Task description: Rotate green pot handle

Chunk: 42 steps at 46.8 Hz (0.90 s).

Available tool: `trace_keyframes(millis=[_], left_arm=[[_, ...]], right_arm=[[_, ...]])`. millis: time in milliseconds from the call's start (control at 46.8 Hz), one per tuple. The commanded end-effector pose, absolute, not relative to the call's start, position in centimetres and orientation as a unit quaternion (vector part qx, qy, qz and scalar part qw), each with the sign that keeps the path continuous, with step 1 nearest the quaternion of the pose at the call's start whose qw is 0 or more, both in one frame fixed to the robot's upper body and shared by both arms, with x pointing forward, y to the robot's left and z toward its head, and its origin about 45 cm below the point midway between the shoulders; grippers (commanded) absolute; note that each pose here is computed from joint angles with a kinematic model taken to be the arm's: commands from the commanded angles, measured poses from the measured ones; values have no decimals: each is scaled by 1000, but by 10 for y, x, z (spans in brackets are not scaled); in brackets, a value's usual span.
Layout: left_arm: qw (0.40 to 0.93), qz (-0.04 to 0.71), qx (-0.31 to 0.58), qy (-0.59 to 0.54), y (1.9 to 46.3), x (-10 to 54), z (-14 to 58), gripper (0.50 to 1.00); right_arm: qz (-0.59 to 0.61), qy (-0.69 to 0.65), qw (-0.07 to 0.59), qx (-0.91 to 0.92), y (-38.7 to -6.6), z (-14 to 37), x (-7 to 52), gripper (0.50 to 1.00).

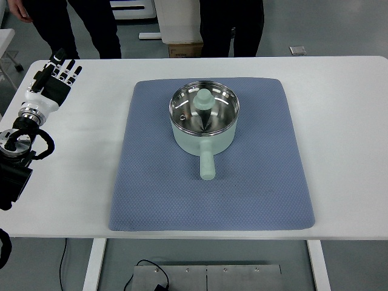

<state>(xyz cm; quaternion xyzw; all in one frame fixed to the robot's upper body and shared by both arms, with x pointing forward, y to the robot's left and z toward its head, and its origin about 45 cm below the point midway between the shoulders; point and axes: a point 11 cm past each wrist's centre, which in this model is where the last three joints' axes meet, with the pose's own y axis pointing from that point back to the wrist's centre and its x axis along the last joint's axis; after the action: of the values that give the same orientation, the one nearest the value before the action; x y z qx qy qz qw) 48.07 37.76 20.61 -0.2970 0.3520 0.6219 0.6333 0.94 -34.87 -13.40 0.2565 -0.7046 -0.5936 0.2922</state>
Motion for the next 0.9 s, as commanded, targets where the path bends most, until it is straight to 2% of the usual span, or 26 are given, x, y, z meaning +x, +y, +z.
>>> trace_keyframes(millis=[0,876], left_arm=[[631,625,-295,353,378,481,205,1000],[624,645,-272,347,374,489,211,1000]], right_arm=[[-594,-705,291,256,-349,-134,10,1000],[-594,-705,292,257,-349,-134,10,1000]])
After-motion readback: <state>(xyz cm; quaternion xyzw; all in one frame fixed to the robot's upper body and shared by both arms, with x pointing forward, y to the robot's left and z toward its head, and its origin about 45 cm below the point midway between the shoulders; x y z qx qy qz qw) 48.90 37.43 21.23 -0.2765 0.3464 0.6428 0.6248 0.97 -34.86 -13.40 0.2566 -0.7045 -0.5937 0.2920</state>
